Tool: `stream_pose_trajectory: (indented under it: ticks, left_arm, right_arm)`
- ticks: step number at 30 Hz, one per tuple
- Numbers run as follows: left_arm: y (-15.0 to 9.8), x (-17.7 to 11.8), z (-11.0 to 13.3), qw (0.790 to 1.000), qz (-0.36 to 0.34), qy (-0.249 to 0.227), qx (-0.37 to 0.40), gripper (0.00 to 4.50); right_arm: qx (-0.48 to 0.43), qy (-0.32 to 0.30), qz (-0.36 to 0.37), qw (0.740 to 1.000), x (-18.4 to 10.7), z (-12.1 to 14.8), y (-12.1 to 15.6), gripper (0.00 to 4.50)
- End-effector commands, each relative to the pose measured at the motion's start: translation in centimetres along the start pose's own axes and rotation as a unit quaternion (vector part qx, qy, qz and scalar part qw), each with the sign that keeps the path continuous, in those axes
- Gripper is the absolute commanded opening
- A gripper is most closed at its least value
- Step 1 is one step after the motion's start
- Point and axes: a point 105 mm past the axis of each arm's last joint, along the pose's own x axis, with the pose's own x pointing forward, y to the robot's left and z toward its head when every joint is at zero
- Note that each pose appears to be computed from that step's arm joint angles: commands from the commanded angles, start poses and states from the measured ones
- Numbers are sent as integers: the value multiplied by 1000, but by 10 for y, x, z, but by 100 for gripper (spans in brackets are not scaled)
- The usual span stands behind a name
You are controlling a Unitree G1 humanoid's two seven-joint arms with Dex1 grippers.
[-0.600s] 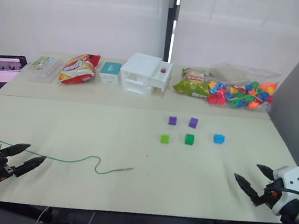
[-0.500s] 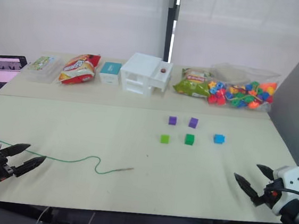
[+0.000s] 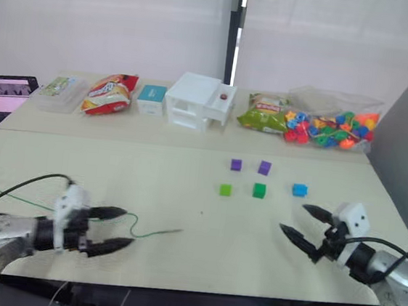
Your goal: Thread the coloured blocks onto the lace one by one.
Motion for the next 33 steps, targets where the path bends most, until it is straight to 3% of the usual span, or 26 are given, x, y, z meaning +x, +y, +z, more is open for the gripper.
stream_pose_trajectory:
  ticks: [1,10,16,19,25,33]
  left_arm:
    - [-9,17,-1,998,-26,52,21,450]
    - [27,36,-8,995,3,97,16,450]
    - [26,51,-6,994,-33,97,39,450]
    - [25,57,-21,990,-43,126,53,450]
    - [20,71,-40,990,-43,129,44,450]
    - [5,76,-57,985,-68,155,25,204]
  right_arm:
    - [-15,-7,39,999,6,15,13,447]
    - [-15,16,65,998,0,13,34,447]
    - [-11,9,46,999,0,13,39,447]
    - [-12,2,38,999,-1,15,40,447]
    - [-11,-8,27,1000,0,19,40,447]
    - [-14,-14,27,999,2,23,39,450]
